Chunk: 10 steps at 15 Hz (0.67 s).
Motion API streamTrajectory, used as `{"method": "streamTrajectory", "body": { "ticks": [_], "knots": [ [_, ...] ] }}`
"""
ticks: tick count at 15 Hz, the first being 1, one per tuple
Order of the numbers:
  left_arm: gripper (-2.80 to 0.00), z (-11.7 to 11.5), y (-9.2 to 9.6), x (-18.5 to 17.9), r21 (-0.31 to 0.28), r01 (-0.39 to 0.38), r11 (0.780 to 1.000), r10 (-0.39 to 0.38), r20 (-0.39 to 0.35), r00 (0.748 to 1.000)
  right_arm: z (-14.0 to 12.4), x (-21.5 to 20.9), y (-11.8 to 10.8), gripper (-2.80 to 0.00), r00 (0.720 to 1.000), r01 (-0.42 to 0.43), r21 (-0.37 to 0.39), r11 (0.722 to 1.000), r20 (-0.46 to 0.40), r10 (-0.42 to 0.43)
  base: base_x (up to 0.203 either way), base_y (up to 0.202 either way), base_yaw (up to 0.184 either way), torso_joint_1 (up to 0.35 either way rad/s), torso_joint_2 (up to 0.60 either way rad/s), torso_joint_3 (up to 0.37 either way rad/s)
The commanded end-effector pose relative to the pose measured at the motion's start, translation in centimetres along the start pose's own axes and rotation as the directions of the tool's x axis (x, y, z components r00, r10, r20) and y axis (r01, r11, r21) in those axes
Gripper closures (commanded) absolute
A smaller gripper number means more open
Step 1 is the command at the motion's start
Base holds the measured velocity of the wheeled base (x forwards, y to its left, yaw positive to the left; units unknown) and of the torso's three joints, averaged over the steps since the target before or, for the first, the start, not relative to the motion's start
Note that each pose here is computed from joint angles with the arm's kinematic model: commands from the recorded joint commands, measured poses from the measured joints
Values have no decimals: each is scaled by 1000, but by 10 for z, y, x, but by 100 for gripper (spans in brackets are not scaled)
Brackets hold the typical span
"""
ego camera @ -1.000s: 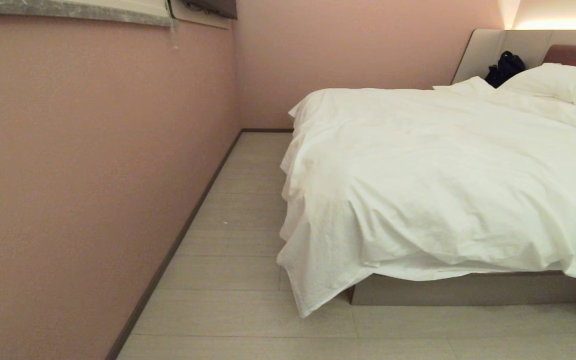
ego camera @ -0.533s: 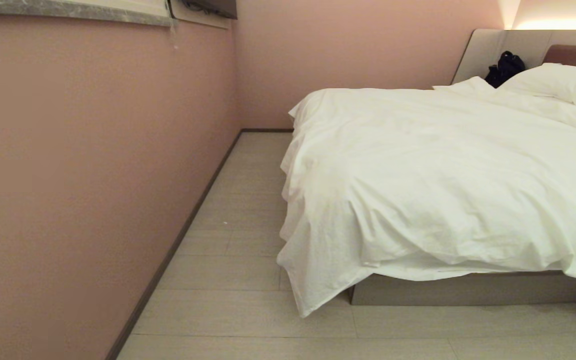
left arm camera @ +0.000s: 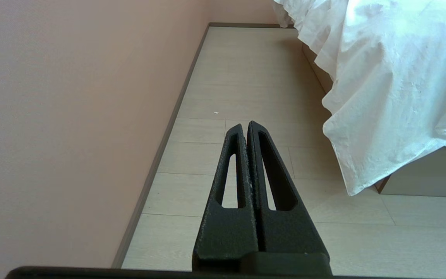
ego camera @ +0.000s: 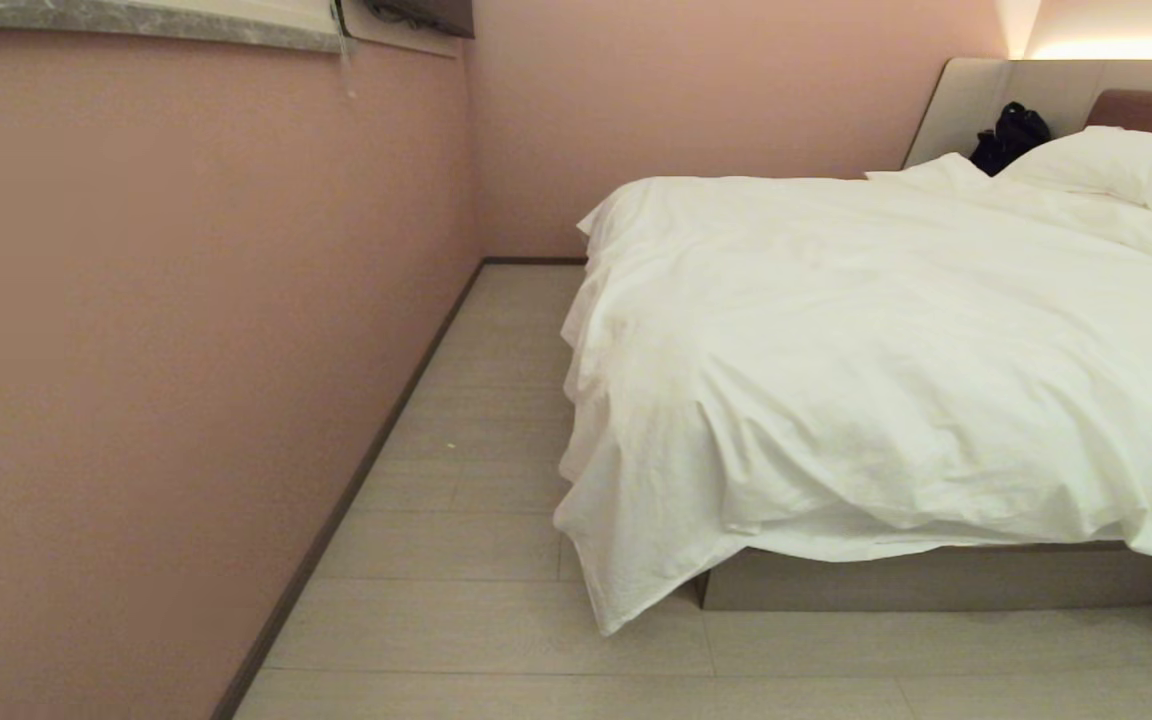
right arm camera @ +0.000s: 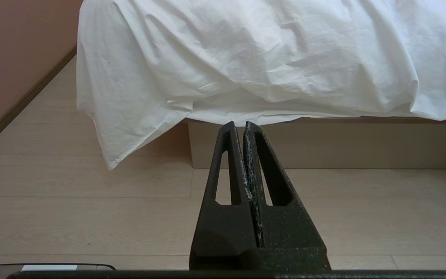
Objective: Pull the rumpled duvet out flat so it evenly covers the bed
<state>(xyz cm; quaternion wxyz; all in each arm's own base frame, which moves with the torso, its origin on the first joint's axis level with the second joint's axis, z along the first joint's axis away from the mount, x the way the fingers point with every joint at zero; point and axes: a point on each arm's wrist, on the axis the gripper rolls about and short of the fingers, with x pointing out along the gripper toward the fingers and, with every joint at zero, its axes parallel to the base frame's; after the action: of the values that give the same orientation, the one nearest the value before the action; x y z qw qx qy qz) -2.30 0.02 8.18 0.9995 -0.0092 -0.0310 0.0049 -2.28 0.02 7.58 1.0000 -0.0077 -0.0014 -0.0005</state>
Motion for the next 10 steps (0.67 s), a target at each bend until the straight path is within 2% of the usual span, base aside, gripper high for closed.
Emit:
{"method": "streamTrajectory", "body": {
  "ticks": [1,10],
  "knots": [
    [0,0,0,0,0,0,1000,0,1,1000,0,0,0,0,1000,-1,0,1000,0,1,0,0,0,0,0,0],
    [0,0,0,0,0,0,1000,0,1,1000,0,0,0,0,1000,0,7,1000,2,-1,0,0,0,0,0,0]
  ]
}}
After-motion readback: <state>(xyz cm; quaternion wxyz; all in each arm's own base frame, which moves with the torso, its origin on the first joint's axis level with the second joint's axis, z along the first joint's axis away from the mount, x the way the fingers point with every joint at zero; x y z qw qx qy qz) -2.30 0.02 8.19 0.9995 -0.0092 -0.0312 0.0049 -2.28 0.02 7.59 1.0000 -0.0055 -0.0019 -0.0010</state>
